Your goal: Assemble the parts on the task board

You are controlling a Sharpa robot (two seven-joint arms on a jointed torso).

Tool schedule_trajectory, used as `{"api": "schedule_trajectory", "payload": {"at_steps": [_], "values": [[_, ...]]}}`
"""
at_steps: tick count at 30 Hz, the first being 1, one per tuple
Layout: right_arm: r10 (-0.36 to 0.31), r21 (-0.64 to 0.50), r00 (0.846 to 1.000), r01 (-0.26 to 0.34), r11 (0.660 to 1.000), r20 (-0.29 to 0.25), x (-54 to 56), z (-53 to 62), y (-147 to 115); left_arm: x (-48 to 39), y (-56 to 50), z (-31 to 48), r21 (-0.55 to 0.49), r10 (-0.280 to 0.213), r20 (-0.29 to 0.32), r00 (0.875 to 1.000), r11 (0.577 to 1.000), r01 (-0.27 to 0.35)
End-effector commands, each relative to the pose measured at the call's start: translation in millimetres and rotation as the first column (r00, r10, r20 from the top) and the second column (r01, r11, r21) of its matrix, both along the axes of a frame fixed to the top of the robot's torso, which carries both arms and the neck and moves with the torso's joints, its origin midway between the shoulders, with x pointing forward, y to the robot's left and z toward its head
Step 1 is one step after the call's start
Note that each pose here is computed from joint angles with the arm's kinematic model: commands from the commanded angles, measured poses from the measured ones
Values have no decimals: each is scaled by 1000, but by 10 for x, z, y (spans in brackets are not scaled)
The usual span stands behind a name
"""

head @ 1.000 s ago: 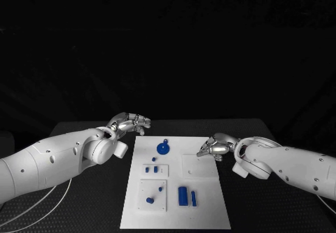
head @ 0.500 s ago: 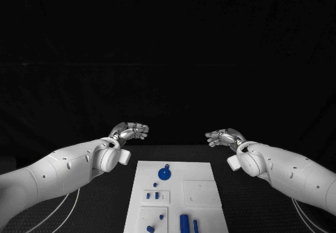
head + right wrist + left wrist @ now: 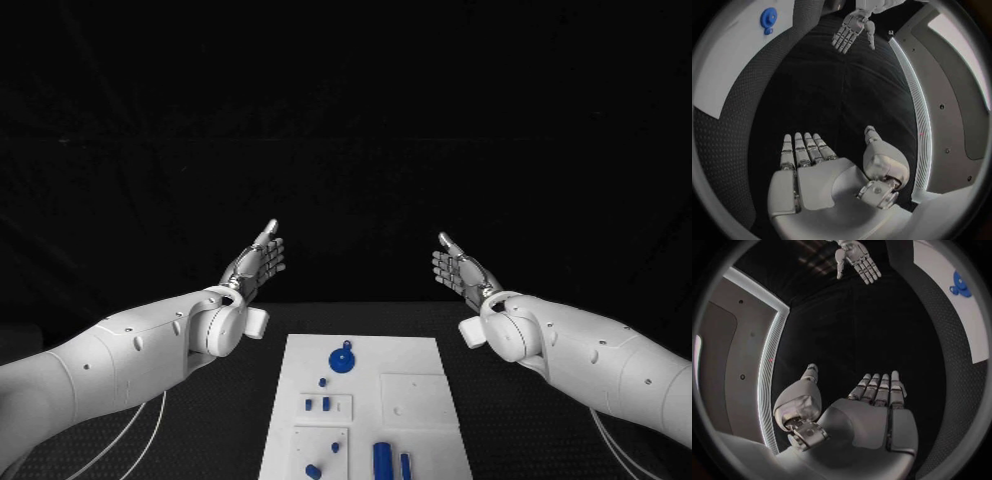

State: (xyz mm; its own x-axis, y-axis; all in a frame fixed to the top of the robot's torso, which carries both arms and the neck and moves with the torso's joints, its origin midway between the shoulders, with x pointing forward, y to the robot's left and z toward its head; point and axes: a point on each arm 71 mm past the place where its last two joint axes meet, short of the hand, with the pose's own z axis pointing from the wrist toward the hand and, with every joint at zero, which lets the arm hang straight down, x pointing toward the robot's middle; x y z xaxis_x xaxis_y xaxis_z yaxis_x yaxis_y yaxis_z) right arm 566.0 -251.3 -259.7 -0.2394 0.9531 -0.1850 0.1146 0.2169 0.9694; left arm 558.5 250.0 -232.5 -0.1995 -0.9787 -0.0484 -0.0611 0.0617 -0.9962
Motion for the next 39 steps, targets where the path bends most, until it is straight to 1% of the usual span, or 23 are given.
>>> {"api": "schedule_trajectory", "payload": {"at_steps": [1, 6, 9, 10, 11, 14, 16, 17, 18, 22, 26, 39], "values": [[-43, 35, 998, 42, 999, 46, -50, 46, 64, -72, -49, 8, 0, 54, 30, 998, 999, -54], [-86, 96, 993, 78, 992, 84, -247, 109, 216, -331, -236, -15, -29, 95, 42, 995, 995, -94], [-114, 131, 989, 101, 986, 99, -385, 151, 303, -503, -342, -7, -44, 120, 48, 992, 992, -118], [-128, 146, 986, 112, 983, 105, -458, 174, 343, -584, -389, 2, -50, 132, 50, 990, 990, -130], [-138, 156, 985, 120, 980, 108, -509, 189, 370, -635, -416, 10, -53, 139, 51, 989, 989, -137], [-165, 183, 980, 143, 973, 113, -662, 236, 443, -767, -484, 34, -61, 157, 54, 986, 986, -154], [-181, 196, 977, 156, 968, 115, -755, 264, 483, -837, -517, 49, -65, 166, 56, 984, 985, -163], [-191, 204, 975, 165, 965, 115, -819, 284, 509, -881, -538, 60, -67, 172, 57, 983, 983, -168], [-197, 208, 974, 170, 963, 115, -856, 296, 523, -905, -548, 66, -69, 175, 57, 983, 983, -171], [-214, 221, 970, 186, 957, 113, -976, 334, 566, -963, -573, 81, -71, 183, 58, 981, 981, -178], [-223, 226, 968, 194, 955, 112, -1039, 354, 588, -968, -575, 83, -71, 183, 58, 981, 981, -179], [-224, 226, 968, 195, 954, 111, -1042, 355, 589, -968, -575, 83, -71, 183, 58, 981, 981, -179]]}}
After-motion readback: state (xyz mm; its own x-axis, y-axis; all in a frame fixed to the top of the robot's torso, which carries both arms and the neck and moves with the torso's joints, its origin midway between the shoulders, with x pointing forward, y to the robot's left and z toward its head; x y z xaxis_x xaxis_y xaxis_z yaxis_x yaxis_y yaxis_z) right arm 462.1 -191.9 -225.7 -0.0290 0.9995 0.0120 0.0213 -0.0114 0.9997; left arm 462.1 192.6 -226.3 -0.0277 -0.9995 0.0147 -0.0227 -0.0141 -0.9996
